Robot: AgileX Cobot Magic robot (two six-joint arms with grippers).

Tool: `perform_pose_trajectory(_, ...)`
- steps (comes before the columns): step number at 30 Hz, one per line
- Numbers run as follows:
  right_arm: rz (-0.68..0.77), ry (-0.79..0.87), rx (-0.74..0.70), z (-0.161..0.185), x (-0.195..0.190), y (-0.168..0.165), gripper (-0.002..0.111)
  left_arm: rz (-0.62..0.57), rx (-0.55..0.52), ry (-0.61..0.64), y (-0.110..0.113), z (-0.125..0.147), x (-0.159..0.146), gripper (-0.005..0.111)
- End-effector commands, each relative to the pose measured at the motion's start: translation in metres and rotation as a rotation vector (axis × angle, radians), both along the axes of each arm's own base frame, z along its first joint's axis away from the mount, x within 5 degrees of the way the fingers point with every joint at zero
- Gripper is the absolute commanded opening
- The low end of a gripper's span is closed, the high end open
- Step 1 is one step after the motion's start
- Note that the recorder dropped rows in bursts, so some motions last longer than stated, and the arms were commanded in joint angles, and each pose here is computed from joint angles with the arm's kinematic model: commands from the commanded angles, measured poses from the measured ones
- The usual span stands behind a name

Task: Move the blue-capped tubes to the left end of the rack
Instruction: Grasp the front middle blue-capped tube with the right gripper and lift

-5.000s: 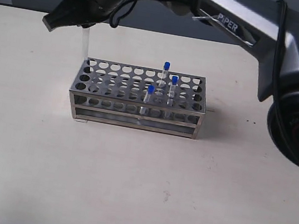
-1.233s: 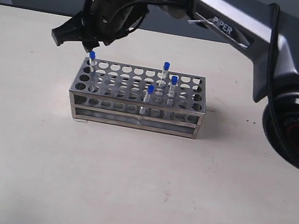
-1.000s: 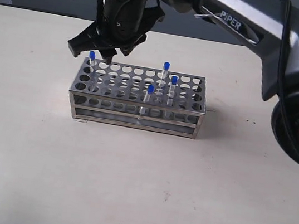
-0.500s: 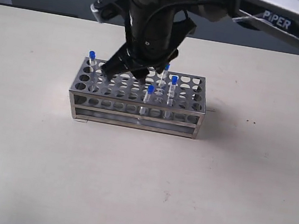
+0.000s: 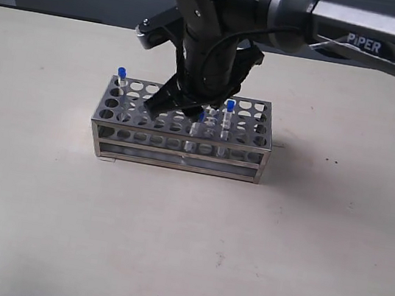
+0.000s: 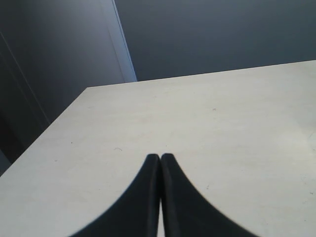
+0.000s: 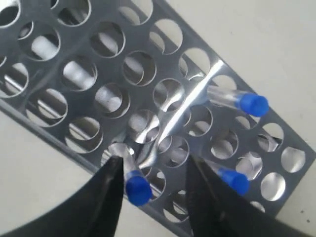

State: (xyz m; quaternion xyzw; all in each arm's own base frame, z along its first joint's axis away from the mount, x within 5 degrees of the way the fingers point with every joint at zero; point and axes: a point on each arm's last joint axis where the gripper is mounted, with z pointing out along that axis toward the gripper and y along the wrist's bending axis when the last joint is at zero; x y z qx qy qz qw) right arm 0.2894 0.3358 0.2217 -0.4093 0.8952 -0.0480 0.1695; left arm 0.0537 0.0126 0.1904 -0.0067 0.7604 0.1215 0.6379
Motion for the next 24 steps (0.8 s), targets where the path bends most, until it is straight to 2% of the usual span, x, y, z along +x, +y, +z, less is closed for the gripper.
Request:
perform_pose_trajectory(1,-0.027,0.000,0.051,0.004,0.006,-0.004,0.040,0.001,-0.002,-0.011,0.000,0.002,0.000,0.000)
perform_pose_trajectory(6,-0.027,-0.002,0.079,0.005,0.007,-0.002,0.040,0.001,-0.002,-0.011,0.000,0.002,0.000,0.000)
perform_pose_trajectory(18,-0.032,0.043,0.023,-0.022,0.009,0.001,0.039,0.001,-0.002,-0.011,0.000,0.002,0.000,0.000)
perform_pose_trajectory(20,-0.033,0.046,0.019,-0.024,0.009,0.001,0.031,0.001,-0.002,-0.011,0.000,0.002,0.000,0.000)
perform_pose_trajectory(24,-0.032,0.047,0.015,-0.026,0.010,0.001,0.000,0.001,-0.002,-0.011,0.000,0.002,0.000,0.000)
